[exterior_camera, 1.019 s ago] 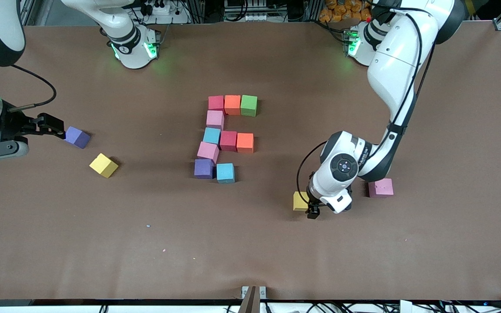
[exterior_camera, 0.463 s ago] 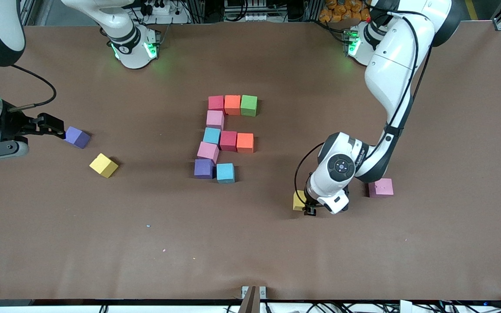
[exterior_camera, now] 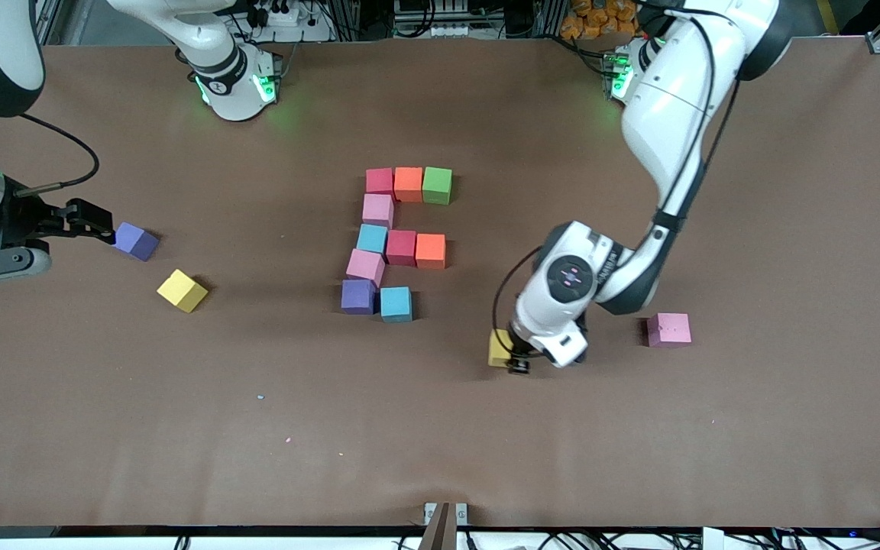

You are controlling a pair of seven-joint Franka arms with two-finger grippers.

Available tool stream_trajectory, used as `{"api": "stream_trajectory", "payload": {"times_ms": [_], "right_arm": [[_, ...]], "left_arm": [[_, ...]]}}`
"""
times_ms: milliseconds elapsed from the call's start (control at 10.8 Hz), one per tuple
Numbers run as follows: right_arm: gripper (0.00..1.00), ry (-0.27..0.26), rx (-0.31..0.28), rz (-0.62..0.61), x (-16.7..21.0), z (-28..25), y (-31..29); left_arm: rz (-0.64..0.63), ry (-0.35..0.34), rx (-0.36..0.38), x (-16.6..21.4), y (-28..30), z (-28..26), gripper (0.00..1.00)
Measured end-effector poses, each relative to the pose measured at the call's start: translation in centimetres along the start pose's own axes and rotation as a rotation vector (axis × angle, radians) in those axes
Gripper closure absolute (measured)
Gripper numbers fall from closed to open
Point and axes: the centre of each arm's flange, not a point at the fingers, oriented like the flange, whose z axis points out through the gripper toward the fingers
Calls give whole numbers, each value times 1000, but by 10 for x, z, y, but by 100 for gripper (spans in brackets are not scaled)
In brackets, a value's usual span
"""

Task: Arrange 11 blocks into digit 3
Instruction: 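Carry the yellow cube with the left gripper to the cyan cube, then lower the yellow cube beside the cyan cube and open the left gripper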

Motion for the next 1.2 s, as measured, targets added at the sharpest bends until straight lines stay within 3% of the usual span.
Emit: {"api": "stream_trajectory", "payload": {"times_ms": [463,1205], "right_arm": [[0,1,-1,-11,1,0,-7],[0,1,-2,-18,2,-1,-10]], "left_arm": [[27,18,-3,-83,-41,7,44],[68,3,0,-125,-60,33,44]]}}
